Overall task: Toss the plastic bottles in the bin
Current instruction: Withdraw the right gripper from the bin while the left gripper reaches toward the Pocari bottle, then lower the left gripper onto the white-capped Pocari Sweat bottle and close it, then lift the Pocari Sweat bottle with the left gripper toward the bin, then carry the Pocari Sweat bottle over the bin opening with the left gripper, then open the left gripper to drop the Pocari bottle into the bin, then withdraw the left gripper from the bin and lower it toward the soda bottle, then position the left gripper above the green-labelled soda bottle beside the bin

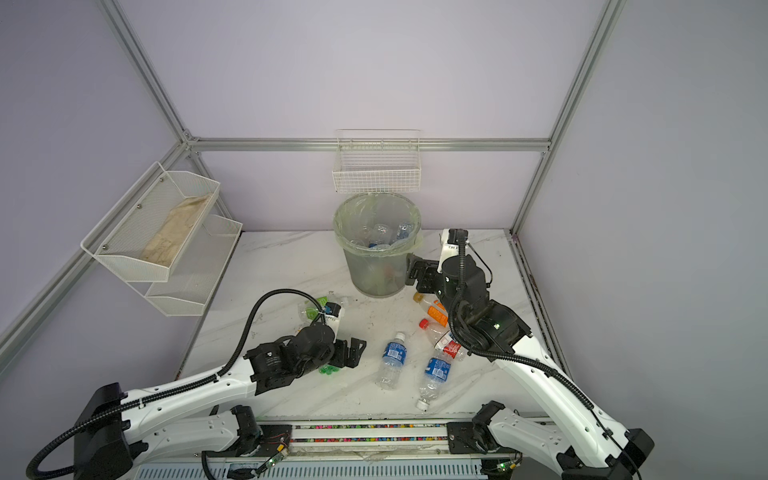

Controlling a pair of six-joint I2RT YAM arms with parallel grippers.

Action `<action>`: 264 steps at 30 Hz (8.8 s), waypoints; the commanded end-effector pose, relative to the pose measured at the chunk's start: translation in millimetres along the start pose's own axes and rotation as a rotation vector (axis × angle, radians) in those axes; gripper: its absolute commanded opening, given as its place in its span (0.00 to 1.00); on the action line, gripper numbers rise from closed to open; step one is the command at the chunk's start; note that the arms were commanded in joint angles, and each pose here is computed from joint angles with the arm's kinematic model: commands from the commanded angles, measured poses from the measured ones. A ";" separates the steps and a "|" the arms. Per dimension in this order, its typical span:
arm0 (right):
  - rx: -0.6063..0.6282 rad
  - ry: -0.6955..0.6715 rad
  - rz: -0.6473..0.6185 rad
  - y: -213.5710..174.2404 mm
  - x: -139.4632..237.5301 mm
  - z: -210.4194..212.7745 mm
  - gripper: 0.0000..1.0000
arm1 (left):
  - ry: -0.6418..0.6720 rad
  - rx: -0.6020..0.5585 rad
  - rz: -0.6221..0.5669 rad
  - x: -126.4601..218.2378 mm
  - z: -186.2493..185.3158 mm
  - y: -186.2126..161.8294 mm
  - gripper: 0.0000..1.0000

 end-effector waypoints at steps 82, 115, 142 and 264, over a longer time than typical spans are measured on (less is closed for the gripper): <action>-0.044 -0.072 0.036 -30.9 34.8 -28.6 0.97 | 0.033 -0.192 -0.521 96.5 -88.6 103.8 0.26; -0.070 -0.055 0.044 -27.1 34.4 -25.3 0.97 | -0.200 -0.110 -1.065 231.9 -29.9 126.8 0.23; -0.080 -0.052 -0.010 -3.3 62.1 -29.0 0.97 | -0.199 -0.198 -1.047 176.3 -109.5 258.6 0.23; -0.053 -0.013 0.123 -37.0 29.1 -20.1 0.97 | 0.387 0.206 -0.001 -53.9 142.6 129.1 1.00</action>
Point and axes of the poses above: each gripper's point midway between its finger pads, its own x axis back along the fingers, its own z axis along the line the jaws close on, y = z × x, the point moved 8 cm from there along x, back along the fingers, and after that the axes turned 10 degrees about x, right-handed, at the moved point
